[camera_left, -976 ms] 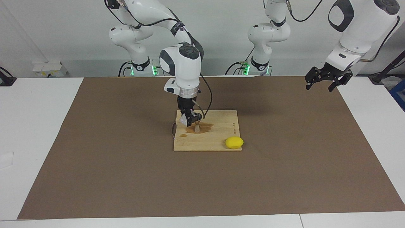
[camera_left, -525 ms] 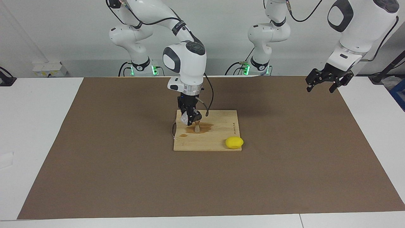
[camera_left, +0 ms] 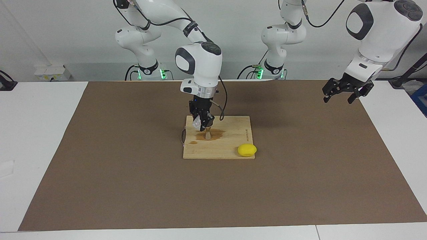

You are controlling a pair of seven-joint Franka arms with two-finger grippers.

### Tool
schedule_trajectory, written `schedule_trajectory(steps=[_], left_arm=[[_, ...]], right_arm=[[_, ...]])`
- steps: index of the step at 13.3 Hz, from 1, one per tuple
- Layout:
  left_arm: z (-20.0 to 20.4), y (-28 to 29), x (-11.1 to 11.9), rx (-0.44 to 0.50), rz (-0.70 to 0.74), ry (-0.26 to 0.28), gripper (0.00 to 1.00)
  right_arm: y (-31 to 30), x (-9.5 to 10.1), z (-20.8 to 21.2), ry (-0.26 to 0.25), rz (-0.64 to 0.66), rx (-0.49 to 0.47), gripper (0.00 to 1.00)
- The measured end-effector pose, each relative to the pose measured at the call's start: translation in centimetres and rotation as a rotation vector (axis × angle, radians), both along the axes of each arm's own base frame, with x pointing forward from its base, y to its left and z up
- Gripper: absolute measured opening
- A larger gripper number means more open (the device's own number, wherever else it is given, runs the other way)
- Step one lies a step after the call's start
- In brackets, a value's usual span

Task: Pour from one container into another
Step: 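Tilt the clear glass over the metal cup with the right gripper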

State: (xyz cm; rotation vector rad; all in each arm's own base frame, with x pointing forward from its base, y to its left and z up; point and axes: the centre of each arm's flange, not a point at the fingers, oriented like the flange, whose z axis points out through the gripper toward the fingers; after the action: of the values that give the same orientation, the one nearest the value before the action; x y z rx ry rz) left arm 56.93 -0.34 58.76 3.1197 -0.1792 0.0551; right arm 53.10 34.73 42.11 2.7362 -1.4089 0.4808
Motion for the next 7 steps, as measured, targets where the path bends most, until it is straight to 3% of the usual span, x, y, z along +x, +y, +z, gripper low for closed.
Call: schedule_trajectory(steps=[5, 7], left_arm=[[0.0, -0.6, 0.0, -0.001, 0.017, 0.0, 1.0], [0.0, -0.4, 0.0, -0.001, 0.019, 0.0, 1.0]], right_arm=[[-0.4, 0.5, 0.6, -0.001, -0.016, 0.007, 0.51], [-0.6, 0.7, 1.0, 0.02, -0.048, 0.045, 0.51]])
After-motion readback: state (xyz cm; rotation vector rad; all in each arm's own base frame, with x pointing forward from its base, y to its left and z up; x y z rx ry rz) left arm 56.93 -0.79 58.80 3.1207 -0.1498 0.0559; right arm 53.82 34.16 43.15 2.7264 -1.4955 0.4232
